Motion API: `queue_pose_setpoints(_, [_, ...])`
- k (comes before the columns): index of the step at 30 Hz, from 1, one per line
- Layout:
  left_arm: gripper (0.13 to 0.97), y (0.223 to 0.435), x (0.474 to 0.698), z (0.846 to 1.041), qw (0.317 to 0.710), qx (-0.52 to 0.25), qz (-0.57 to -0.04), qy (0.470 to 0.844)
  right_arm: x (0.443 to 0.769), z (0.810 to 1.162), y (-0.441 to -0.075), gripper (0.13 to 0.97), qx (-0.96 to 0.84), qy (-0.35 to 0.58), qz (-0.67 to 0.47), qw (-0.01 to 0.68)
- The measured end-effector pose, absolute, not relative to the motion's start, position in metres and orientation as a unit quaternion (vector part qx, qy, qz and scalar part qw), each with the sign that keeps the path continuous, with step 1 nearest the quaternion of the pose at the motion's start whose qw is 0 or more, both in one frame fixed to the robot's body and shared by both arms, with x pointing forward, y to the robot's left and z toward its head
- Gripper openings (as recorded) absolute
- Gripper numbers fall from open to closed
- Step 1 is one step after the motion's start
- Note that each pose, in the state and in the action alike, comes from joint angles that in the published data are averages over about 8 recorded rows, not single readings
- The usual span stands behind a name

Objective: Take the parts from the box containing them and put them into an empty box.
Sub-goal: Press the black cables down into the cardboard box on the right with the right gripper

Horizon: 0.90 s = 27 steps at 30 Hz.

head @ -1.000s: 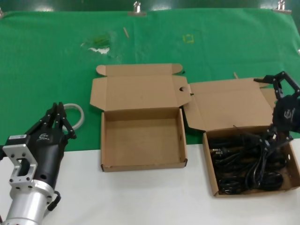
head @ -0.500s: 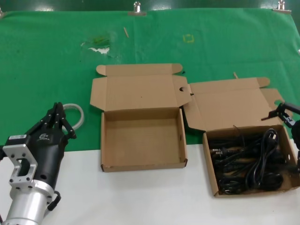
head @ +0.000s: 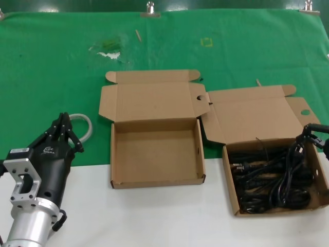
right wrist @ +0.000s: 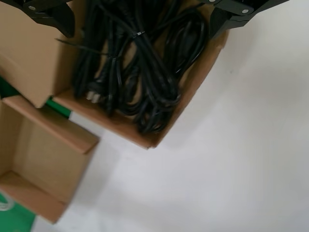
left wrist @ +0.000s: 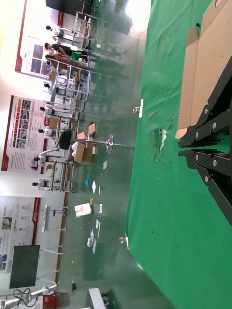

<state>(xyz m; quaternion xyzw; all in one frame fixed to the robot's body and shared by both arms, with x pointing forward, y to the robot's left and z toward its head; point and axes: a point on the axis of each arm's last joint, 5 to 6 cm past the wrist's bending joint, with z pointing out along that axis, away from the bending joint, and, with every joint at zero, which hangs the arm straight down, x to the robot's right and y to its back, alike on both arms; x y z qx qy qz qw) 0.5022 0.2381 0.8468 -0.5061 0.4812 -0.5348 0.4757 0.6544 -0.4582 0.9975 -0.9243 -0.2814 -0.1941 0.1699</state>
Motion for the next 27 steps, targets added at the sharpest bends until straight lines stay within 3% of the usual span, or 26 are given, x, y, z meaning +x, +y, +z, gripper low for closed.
queue_pose_setpoints(13, [0.156, 0.238, 0.502, 0.847, 0.476, -0.506, -0.535, 0.481, 0.659, 0.972, -0.469, 0.966, -0.906, -0.358, -0.177, 0.139])
queue_pose_setpoints(27, [0.156, 0.238, 0.502, 0.847, 0.476, -0.506, -0.535, 0.481, 0.666, 0.963, -0.450, 0.966, -0.876, -0.404, -0.205, 0.163])
